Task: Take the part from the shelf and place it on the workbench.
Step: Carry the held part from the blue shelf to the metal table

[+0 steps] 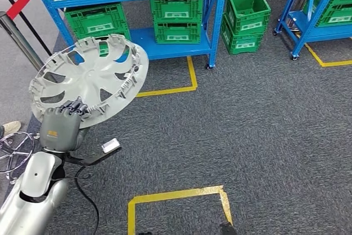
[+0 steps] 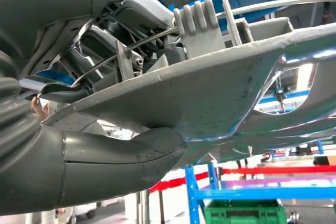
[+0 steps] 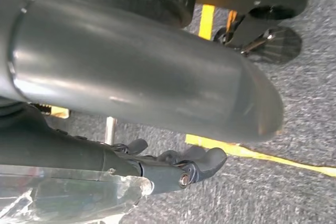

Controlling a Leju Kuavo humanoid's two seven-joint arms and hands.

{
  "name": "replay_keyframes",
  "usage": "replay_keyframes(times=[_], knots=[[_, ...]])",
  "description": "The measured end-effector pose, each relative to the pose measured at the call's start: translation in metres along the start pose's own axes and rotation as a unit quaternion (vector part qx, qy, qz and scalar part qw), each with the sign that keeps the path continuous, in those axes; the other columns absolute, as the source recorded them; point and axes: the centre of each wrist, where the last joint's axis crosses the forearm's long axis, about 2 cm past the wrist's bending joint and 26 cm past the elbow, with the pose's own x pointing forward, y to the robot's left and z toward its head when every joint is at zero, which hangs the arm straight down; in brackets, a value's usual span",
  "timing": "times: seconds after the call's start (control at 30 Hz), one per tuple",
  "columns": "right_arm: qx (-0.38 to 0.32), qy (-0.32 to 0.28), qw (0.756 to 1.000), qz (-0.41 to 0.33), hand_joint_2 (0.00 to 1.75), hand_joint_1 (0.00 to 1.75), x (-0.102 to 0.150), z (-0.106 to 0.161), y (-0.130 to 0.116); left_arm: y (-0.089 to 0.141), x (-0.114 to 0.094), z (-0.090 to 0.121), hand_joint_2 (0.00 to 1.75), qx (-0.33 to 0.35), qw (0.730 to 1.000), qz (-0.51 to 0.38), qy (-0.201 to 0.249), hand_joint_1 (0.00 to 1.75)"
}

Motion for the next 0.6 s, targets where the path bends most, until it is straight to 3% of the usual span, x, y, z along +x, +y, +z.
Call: replay_keyframes(times=[0.4, 0.6], knots=[[0.002, -0.002, 1.0, 0.005, 0.0, 0.0, -0.0002, 0.0008, 0.0023, 0.0001, -0.0026, 0.0022, 1.75, 0.003, 1.0, 0.005, 0.01, 1.75], [0.002, 0.0, 1.0, 0.006, 0.0, 0.0, -0.0001, 0.0008, 0.0023, -0.0018, -0.0023, 0.006, 1.75, -0.012, 0.997, 0.077, 0.004, 1.75]])
